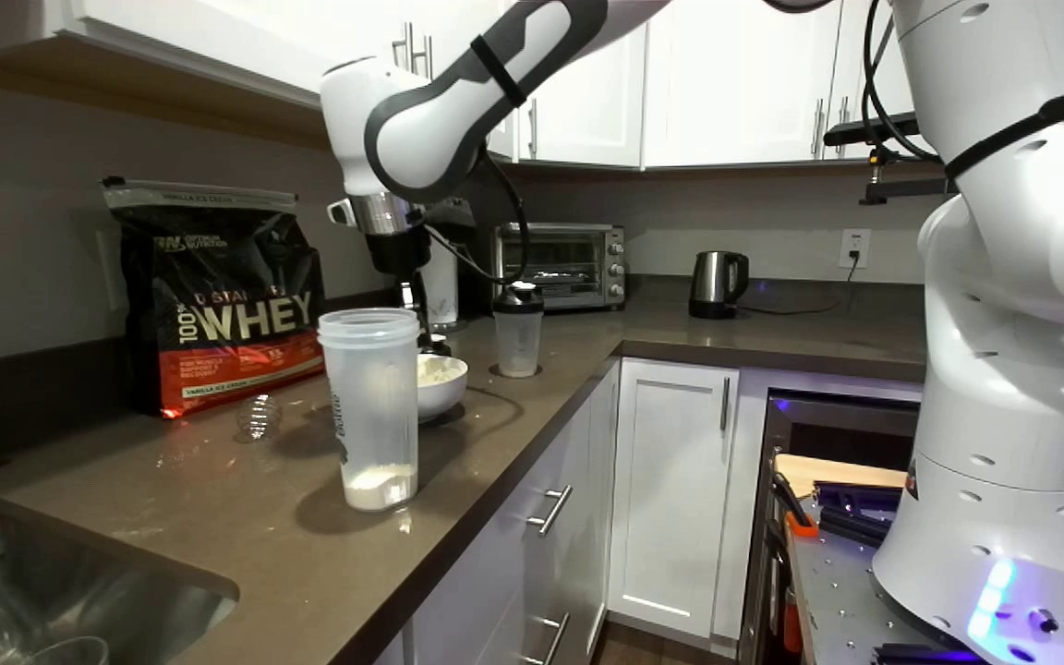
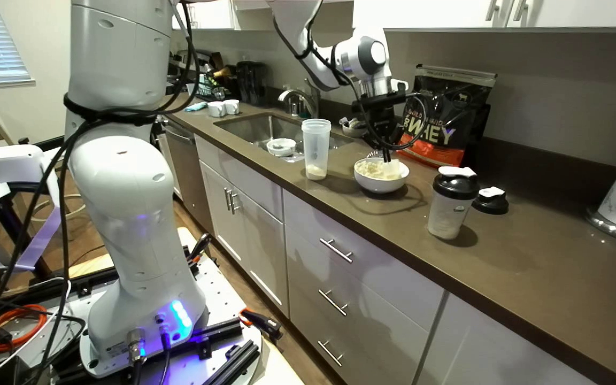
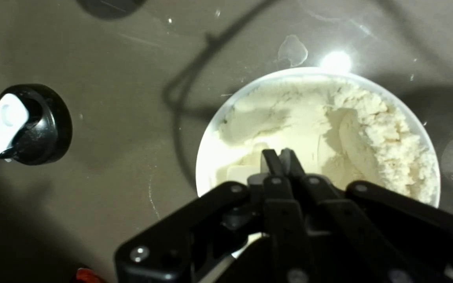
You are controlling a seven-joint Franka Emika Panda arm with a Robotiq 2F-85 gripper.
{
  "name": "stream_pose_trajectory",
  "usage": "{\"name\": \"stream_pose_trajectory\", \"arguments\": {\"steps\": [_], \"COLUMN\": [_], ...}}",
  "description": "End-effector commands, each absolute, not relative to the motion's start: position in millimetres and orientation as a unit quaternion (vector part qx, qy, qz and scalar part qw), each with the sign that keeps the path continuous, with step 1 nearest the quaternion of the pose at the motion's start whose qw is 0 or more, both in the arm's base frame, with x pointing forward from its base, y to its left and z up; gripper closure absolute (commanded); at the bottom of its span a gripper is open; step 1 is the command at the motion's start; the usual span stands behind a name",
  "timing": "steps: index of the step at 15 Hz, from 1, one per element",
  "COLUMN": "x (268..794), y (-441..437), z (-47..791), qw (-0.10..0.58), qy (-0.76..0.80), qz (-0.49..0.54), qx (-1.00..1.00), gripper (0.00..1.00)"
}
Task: Take a scoop of whey from the bowl and put it in the shaker bottle
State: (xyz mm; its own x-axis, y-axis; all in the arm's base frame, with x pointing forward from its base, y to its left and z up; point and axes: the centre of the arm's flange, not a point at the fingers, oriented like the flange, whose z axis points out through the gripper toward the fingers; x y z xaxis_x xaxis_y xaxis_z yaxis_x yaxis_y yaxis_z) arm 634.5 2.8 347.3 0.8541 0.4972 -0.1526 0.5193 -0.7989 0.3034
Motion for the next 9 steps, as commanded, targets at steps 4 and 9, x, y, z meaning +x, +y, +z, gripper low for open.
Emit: {"name": "stream_pose_trajectory", "arguments": {"steps": [4,9], "x": [635.4,638.2], "y": [13.4,10.4], "z": [347.1,350.3], "qw": [0.215,0.244], "qy": [0.228,0.201], "qz": [0.002,0.0], "qx": [0.95,0.949], "gripper": [0.99,0.99]}}
